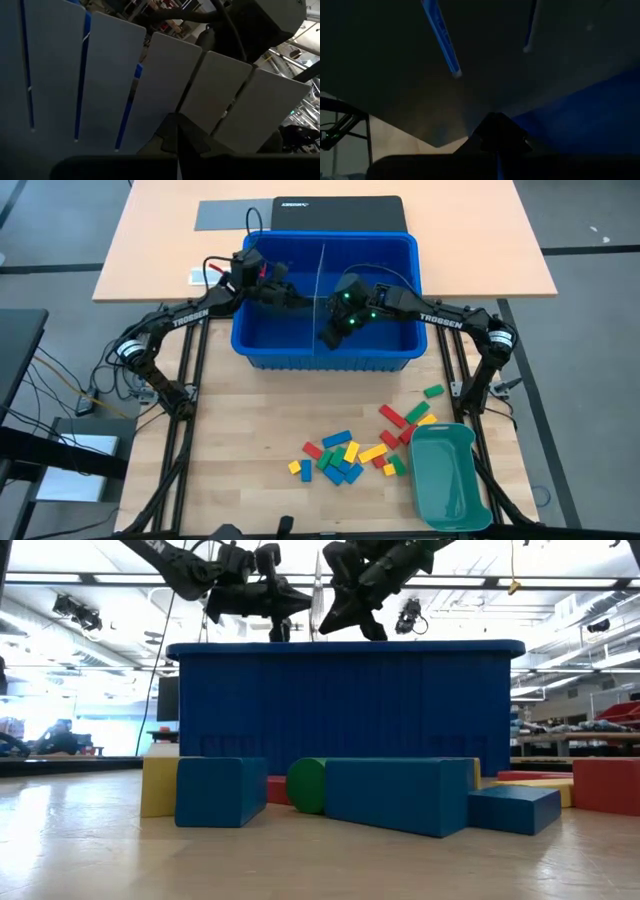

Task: Sort Items/Unsort Items

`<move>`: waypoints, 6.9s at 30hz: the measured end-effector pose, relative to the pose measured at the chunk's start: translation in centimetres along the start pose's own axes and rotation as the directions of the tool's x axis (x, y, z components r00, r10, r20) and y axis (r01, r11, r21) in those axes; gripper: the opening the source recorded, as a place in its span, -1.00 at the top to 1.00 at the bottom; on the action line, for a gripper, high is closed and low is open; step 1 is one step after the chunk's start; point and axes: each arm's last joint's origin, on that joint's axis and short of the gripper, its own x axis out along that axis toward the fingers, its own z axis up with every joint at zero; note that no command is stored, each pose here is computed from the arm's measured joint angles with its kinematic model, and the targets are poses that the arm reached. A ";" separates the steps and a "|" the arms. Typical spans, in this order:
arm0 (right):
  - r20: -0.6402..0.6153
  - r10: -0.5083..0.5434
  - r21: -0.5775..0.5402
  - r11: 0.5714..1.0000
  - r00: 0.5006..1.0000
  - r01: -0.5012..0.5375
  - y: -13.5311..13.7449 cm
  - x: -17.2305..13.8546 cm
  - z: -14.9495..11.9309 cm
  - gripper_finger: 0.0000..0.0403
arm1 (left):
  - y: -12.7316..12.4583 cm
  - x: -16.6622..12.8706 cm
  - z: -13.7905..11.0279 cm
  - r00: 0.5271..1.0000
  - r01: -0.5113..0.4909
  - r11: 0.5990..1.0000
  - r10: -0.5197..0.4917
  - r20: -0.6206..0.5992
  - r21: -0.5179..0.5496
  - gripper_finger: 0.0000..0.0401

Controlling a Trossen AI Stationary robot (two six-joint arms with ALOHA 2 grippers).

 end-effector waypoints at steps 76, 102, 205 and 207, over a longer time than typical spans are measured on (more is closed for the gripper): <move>0.531 -0.293 0.537 0.842 0.795 -0.048 -11.9 0.8 7.0 1.00 | 9.4 0.5 5.7 0.935 -0.220 0.950 0.270 0.231 -0.221 1.00; 0.549 -0.383 0.510 0.858 0.743 0.065 -10.6 1.0 6.8 0.90 | 10.0 -0.8 5.7 0.961 -0.194 0.971 0.217 0.172 -0.142 1.00; 0.332 -0.377 0.211 0.923 0.865 0.321 10.8 -9.1 4.1 -0.31 | -4.3 -8.1 8.4 0.994 -0.041 0.989 0.026 0.106 0.140 0.98; 0.310 -0.368 0.214 0.925 0.877 0.313 10.6 -8.3 3.9 -0.32 | -4.3 -8.0 8.3 0.994 -0.039 0.990 0.025 0.103 0.139 0.97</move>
